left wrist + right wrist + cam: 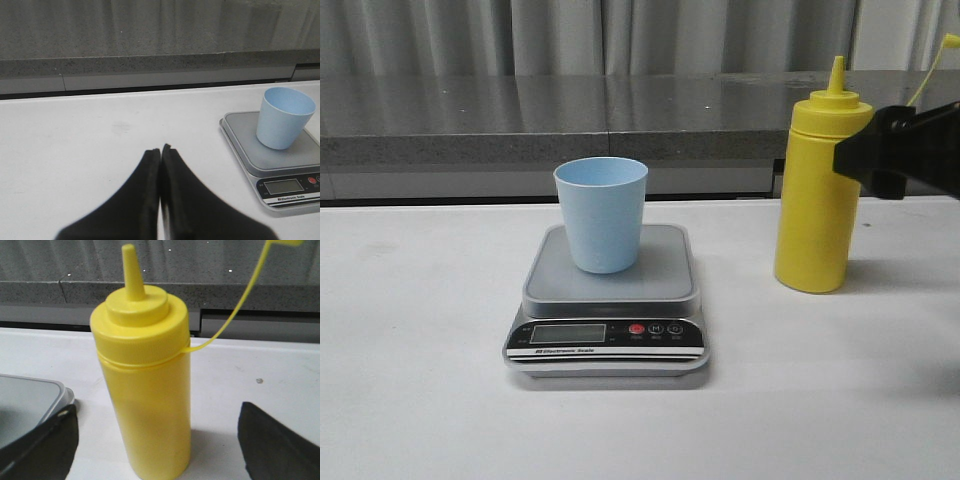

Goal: Pour seasoning into cup on scale with both arms
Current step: 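Close the right gripper around the yellow bottle's upper body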

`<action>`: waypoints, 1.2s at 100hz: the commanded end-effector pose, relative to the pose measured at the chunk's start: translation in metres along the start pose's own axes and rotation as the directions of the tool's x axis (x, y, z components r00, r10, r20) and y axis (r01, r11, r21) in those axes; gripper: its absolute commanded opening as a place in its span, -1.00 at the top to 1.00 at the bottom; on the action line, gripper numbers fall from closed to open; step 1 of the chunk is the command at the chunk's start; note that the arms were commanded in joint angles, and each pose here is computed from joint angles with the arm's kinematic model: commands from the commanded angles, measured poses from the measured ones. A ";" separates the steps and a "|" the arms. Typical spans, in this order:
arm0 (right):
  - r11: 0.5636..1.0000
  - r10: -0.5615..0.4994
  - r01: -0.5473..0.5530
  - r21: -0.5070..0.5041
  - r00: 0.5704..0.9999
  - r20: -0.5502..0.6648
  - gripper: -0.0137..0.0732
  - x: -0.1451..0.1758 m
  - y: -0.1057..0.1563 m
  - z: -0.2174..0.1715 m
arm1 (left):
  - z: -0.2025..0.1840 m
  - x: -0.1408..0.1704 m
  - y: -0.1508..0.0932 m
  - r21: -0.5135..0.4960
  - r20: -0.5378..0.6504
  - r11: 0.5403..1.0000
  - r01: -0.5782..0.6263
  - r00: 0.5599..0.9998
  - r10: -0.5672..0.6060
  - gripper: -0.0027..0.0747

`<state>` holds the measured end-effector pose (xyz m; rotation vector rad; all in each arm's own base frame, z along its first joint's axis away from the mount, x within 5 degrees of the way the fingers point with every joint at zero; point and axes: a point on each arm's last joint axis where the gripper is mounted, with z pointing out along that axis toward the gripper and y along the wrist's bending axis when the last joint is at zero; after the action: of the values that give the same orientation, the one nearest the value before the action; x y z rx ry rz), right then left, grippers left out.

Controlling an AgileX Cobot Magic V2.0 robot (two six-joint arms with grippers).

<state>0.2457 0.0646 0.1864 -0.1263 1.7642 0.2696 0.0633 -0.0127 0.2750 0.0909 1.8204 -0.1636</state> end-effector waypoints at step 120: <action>0.995 0.039 -0.027 -0.091 0.991 0.127 -0.38 0.008 0.006 0.097 | -0.002 -0.014 0.000 0.000 0.088 1.000 0.024 0.996 -0.024 0.98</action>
<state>0.3303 0.0923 0.1361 -0.1346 1.7633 0.3494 0.0634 -0.0127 0.2746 0.0909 1.8218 -0.1636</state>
